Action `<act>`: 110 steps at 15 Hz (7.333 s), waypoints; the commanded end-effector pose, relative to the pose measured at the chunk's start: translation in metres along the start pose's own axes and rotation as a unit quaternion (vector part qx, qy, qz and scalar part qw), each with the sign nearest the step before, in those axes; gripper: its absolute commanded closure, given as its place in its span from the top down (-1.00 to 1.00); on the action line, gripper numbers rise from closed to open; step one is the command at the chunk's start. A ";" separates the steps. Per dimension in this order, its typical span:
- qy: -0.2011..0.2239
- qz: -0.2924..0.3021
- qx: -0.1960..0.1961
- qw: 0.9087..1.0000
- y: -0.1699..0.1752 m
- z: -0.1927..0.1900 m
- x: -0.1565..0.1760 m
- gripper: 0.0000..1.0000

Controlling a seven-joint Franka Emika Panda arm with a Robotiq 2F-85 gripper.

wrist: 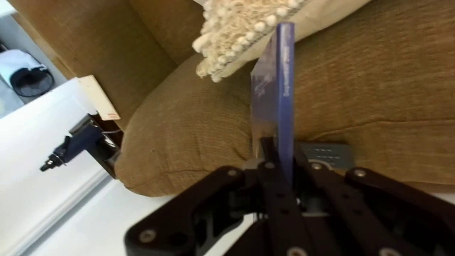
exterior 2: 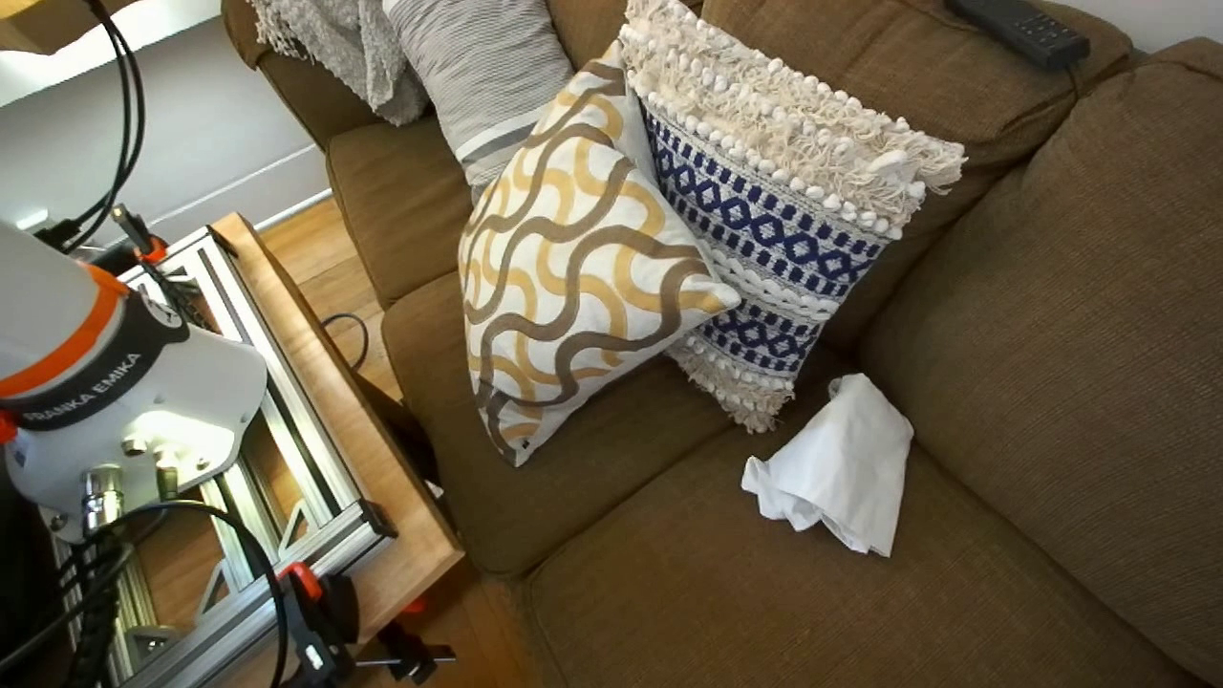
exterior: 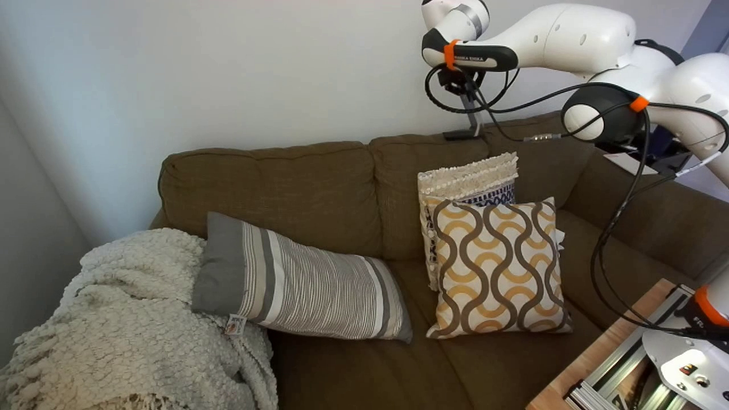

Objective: Remove the books from on top of the pillows and put it on the right side of the couch on the white cloth

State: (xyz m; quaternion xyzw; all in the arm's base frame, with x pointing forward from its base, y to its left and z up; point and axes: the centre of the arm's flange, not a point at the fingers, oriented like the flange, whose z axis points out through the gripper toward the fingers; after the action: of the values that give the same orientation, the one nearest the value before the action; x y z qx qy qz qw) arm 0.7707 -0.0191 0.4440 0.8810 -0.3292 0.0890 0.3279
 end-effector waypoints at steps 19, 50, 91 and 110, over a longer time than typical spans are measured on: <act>-0.326 -0.259 0.146 0.897 0.224 0.290 -0.049 -0.95; -0.415 -0.367 0.151 0.819 0.241 0.546 -0.164 -0.95; -0.225 -0.297 0.276 0.886 0.152 0.574 -0.108 -0.95; -0.153 -0.233 0.069 0.958 0.143 0.452 -0.114 1.00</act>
State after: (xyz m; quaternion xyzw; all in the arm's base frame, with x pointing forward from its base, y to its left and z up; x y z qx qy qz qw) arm 0.6006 -0.3738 0.1052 0.9602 -0.1638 -0.1092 0.1980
